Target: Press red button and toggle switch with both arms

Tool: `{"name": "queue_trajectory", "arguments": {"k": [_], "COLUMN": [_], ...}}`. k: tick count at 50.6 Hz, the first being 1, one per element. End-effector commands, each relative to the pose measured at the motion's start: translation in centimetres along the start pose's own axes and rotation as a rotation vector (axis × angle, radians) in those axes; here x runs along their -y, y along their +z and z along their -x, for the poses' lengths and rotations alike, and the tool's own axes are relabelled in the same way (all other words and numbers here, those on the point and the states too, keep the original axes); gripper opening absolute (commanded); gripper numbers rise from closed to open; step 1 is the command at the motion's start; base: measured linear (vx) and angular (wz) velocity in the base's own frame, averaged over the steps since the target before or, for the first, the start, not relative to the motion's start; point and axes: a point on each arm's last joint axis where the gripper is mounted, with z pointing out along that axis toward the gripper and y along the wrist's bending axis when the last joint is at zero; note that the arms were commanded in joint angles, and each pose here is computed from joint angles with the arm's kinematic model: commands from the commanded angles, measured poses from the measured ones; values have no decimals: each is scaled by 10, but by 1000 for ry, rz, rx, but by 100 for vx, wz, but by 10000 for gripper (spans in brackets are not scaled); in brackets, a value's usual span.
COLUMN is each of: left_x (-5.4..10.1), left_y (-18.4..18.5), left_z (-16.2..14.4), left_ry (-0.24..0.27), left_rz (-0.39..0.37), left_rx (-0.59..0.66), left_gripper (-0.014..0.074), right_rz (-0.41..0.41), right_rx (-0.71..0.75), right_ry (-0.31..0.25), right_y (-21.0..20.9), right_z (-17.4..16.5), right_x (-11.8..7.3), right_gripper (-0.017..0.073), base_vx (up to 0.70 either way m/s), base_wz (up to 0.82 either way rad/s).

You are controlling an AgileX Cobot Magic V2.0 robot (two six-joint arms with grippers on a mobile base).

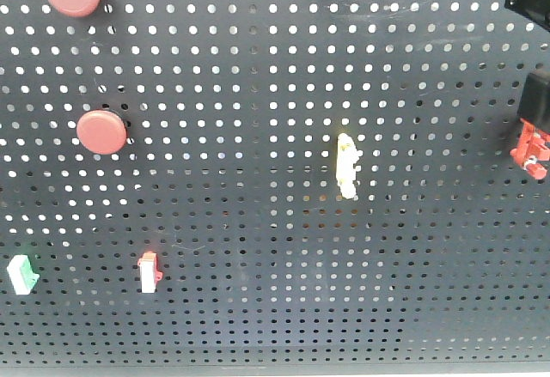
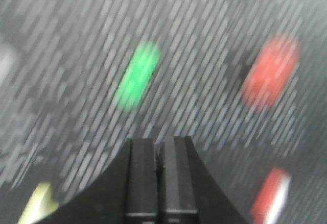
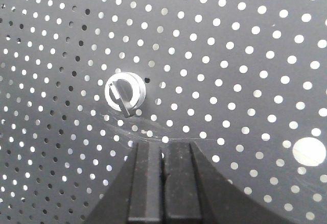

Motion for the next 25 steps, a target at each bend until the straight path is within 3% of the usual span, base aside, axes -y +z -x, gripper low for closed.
{"name": "queue_trajectory", "arguments": {"k": [1, 9, 19, 24, 25], "left_x": [-7, -12, -11, -11, -12], "left_y": [-19, -41, -57, -61, -61], "left_z": [-18, -61, -103, -123, -132], "left_ry": [4, 33, 188, 166, 85], "left_rz": [79, 158, 156, 157, 158], "left_rx": [79, -1, -42, -18, -99], "left_gripper": [1, 1, 1, 1, 1], "right_rz": [7, 7, 7, 7, 8], "right_rx": [72, 72, 72, 72, 73], "right_ry": [-29, -29, -29, -29, -30], "right_y": [-4, -4, -4, -4, -4], "right_z": [13, 13, 13, 13, 13], "right_x": [3, 3, 3, 3, 3], "right_gripper": [-3, -3, -3, -3, -3], "base_vx": [0, 0, 0, 0, 0], "base_wz": [0, 0, 0, 0, 0]}}
